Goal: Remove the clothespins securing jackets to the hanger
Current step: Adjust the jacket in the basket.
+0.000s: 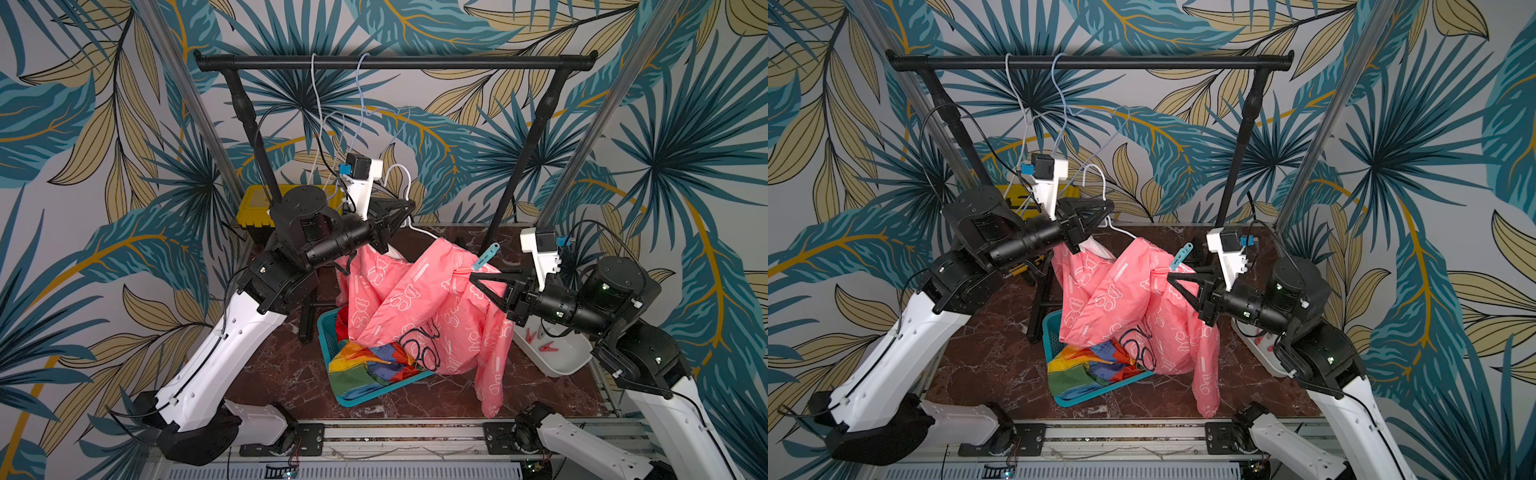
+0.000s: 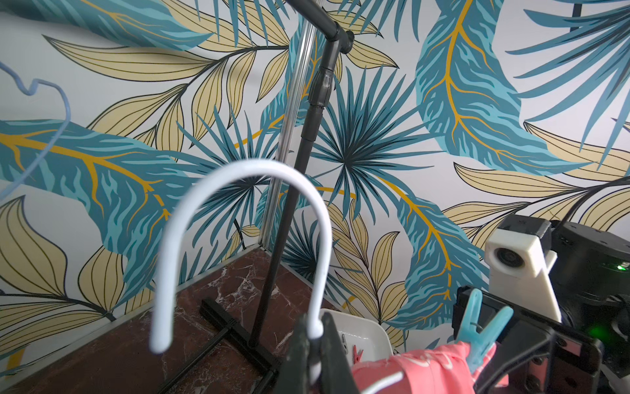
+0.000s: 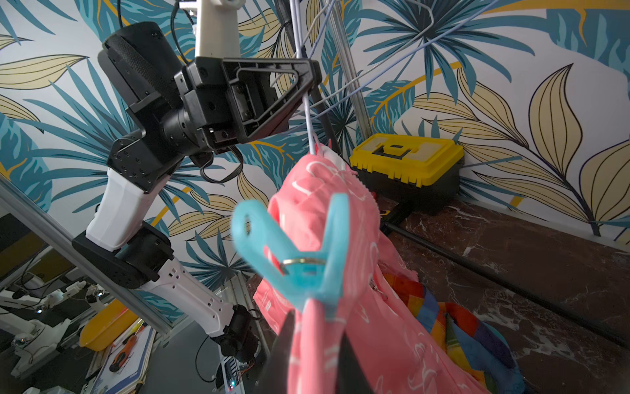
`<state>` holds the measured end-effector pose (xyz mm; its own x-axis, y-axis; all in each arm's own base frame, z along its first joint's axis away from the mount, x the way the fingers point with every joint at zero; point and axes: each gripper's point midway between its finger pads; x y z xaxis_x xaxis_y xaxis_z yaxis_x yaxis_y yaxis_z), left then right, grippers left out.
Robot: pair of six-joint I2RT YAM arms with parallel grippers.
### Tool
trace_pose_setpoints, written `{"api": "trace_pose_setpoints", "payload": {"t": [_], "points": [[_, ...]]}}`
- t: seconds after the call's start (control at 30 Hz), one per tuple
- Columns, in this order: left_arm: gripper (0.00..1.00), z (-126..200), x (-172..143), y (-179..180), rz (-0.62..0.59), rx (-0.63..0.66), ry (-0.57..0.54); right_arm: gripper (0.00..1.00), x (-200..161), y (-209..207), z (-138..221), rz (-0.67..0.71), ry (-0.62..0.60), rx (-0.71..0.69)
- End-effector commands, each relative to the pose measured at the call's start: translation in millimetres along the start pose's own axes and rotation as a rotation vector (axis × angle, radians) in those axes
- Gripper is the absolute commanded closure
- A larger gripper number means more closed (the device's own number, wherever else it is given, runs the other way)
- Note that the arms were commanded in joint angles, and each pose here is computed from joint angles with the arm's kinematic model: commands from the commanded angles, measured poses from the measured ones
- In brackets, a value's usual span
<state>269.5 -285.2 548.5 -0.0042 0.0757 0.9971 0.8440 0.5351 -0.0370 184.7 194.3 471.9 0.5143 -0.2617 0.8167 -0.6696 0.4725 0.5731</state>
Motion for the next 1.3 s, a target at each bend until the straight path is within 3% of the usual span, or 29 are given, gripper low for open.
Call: {"api": "trace_pose_setpoints", "payload": {"t": [0.0,0.1,0.17,0.37,0.47,0.63,0.87,1.03,1.17,1.27], "points": [[1.0,17.8,40.7,-5.3,-0.063,0.02,-0.099,0.31,16.2,-15.6,15.4,0.005,-0.117,-0.13],[1.0,23.9,57.4,-2.2,-0.099,0.054,-0.123,0.1,10.1,-28.4,34.0,-0.005,-0.151,-0.219],[1.0,23.9,65.4,-2.8,-0.112,0.056,-0.128,0.01,3.7,-32.5,47.6,-0.023,-0.163,-0.258],[1.0,26.8,95.8,-2.8,-0.149,0.071,-0.188,0.01,-37.6,-65.7,71.3,-0.115,-0.124,-0.403],[1.0,28.9,110.5,-4.3,-0.163,0.076,-0.21,0.11,-64.9,-77.2,58.9,-0.175,-0.04,-0.39],[1.0,35.1,134.9,-17.6,-0.183,0.042,-0.259,0.41,-85.0,-81.8,26.8,-0.255,0.033,-0.292],[1.0,52.3,155.3,-37.0,-0.172,-0.012,-0.316,0.51,-86.6,-79.0,-26.6,-0.306,0.051,-0.154],[1.0,65.2,165.3,-51.8,-0.146,-0.068,-0.346,0.56,-94.8,-61.1,-76.4,-0.239,0.11,-0.112],[1.0,67.5,164.1,-62.6,-0.102,-0.122,-0.341,0.66,-97.0,-66.1,-97.3,-0.242,0.111,-0.142],[1.0,63.7,154.9,-67.0,-0.075,-0.123,-0.318,0.67,-91.9,-79.5,-96.5,-0.25,0.046,-0.195]]}}
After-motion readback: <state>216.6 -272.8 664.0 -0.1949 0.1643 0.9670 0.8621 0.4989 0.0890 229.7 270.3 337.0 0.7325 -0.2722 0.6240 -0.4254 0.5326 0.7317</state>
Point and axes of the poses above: each gripper's point midway between its finger pads, its own z axis back along the fingers, its own y axis along the line the jaws close on, x = y × z, and after that the axes turned 15 degrees about -z, right-handed
